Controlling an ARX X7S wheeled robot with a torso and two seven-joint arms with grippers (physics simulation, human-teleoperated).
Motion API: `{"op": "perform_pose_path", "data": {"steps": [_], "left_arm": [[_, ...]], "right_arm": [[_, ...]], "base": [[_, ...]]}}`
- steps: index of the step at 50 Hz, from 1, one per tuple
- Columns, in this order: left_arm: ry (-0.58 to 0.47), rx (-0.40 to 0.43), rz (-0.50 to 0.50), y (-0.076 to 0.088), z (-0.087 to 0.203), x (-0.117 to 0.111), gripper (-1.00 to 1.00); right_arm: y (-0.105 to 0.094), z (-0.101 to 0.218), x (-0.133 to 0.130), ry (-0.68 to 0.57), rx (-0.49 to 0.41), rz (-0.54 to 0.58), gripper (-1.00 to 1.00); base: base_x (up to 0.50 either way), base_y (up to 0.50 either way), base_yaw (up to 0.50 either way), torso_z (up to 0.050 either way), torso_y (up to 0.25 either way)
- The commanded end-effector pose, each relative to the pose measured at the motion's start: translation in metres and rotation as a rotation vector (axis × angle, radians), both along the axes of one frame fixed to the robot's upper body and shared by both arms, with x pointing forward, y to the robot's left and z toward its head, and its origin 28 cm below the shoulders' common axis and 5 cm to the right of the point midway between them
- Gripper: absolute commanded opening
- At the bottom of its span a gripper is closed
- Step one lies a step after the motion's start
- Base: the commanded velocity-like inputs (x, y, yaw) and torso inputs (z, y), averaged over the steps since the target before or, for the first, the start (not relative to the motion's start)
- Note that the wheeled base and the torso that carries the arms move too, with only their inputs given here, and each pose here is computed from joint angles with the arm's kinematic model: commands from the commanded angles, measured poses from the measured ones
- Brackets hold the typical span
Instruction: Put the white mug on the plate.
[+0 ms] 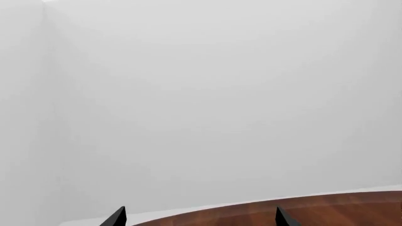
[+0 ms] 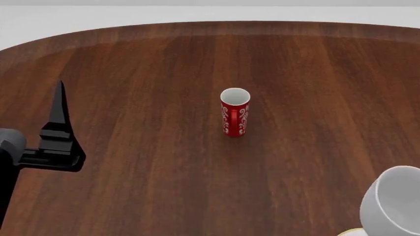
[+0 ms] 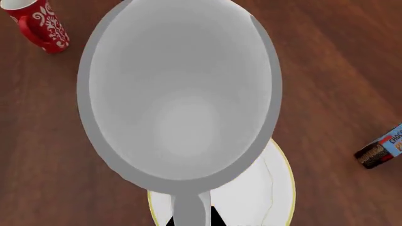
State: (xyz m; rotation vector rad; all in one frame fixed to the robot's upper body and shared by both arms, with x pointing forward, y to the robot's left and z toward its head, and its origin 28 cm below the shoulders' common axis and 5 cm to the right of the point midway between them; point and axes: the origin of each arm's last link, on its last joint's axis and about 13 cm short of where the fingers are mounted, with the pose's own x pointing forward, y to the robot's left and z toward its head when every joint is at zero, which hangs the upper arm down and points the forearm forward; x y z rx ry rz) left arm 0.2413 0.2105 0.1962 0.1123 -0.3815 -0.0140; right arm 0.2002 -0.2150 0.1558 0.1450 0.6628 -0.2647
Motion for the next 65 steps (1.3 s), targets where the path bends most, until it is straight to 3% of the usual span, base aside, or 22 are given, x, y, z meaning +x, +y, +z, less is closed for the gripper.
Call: {"op": "perform_pose_path", "data": {"steps": [1, 65], "left_arm": [[0.001, -0.001, -0.002, 0.0, -0.001, 0.0, 1.0], [0.016, -0.002, 0.003, 0.0, -0.005, 0.003, 1.0]], "right_arm": [[-0.009, -0.001, -0.002, -0.015, -0.003, -0.051, -1.0], [-0.021, -0.039, -0.003, 0.066, 0.03, -0.139, -1.0]], "base": [[0.0, 0.0, 0.0, 0.0, 0.0], [0.0, 0.0, 0.0, 0.0, 0.0]]}}
